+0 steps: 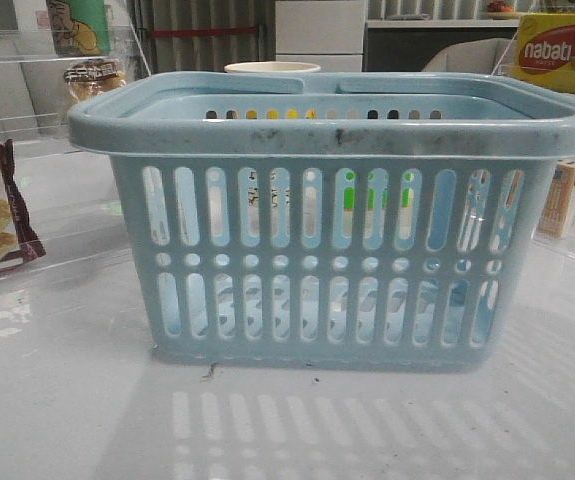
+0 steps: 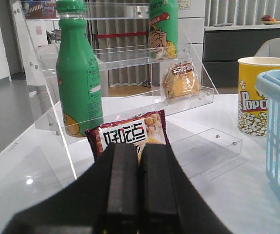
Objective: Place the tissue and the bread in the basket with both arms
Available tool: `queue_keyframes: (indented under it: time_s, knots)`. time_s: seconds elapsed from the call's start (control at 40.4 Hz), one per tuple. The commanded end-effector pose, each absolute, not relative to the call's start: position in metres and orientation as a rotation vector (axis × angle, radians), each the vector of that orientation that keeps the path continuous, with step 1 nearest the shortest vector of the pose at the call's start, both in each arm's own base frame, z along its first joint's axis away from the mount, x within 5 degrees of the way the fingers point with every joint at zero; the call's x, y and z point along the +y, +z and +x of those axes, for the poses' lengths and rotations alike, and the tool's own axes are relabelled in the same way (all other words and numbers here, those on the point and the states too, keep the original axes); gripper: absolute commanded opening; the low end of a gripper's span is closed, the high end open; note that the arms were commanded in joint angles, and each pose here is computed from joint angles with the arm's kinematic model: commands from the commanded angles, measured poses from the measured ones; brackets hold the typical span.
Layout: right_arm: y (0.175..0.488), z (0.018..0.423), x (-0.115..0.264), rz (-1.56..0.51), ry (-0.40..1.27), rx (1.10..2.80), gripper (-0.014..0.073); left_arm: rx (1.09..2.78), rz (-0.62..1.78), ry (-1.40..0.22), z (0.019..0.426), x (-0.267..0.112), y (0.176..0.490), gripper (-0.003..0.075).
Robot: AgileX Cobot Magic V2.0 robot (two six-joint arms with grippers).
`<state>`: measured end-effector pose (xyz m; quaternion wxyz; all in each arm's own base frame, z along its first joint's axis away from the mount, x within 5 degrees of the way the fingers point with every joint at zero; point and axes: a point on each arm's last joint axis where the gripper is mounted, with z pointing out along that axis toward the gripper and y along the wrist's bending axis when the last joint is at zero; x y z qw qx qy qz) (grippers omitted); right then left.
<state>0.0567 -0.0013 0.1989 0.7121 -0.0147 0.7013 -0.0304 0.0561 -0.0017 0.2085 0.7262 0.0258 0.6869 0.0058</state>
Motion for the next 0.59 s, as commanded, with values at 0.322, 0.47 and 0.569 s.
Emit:
queue_keyframes:
  time_s: [0.322,0.47,0.569]
  knots:
    - [0.292,0.03,-0.001,-0.026,-0.08,1.323,0.0055,1.259,0.036,0.001,0.027,-0.001,0.306,0.0091]
    - [0.333,0.017,-0.001,-0.022,-0.082,1.335,0.0055,1.264,0.038,0.001,0.013,-0.001,0.354,0.0091]
    - [0.356,0.016,-0.001,-0.021,-0.082,1.383,0.0055,1.29,0.039,-0.002,0.011,-0.001,0.38,0.0091]
